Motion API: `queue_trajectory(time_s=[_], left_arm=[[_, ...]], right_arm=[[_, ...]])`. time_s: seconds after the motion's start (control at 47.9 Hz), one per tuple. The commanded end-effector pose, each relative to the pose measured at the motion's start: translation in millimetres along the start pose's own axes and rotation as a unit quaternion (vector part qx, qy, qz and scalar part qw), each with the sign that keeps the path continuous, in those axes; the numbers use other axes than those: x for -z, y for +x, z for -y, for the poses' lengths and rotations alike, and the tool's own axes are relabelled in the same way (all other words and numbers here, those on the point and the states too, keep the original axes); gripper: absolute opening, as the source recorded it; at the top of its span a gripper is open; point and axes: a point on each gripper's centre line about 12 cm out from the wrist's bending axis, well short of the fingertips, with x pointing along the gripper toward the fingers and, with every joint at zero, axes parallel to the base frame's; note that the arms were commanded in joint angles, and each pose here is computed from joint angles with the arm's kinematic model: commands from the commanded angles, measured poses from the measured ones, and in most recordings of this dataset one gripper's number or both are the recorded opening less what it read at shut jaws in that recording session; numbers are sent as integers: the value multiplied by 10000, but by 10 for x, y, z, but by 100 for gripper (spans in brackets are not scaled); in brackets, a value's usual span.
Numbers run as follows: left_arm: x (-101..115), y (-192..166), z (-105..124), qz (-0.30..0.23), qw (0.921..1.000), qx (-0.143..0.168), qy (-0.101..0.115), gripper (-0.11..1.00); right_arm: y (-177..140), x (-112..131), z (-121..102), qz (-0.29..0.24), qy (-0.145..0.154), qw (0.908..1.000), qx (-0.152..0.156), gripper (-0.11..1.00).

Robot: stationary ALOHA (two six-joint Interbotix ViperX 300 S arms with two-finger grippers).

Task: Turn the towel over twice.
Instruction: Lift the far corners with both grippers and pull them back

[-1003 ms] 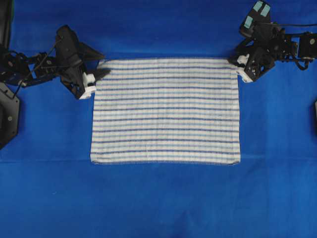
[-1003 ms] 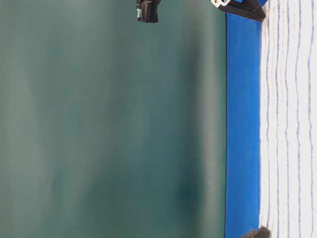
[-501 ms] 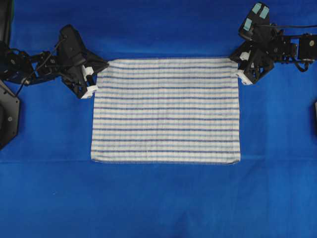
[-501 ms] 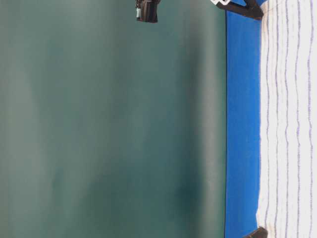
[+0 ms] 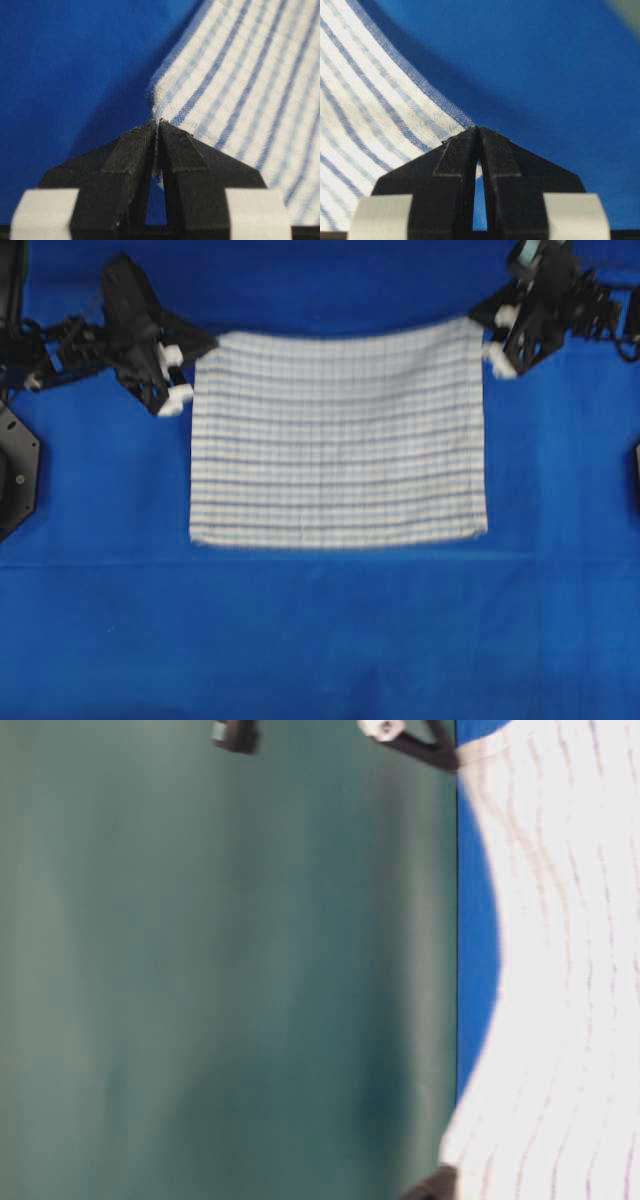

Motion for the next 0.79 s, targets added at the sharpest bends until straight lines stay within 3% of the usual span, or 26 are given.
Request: queue_trajectory(time_s=[0.0,0.251,0.564,0.773], left_arm=[[-270,-93,-98,404,9991,-144,-74,2],[-695,-431,-318,1229,9909,-502,-212,2],[-1120,-897,-341,2246,9725,-593,-196,2],[-1228,-1068,-313,2574,9645,-564,-169,2]], right_arm=[[-166,-283,68,467,23,9988,130,3],[-644,-730,145,1149,-100,9920,506,3],[-1223,-982,119,1936,-125,9788,652,3],[-1494,-1034,50,2203,-156,9731,653,3]])
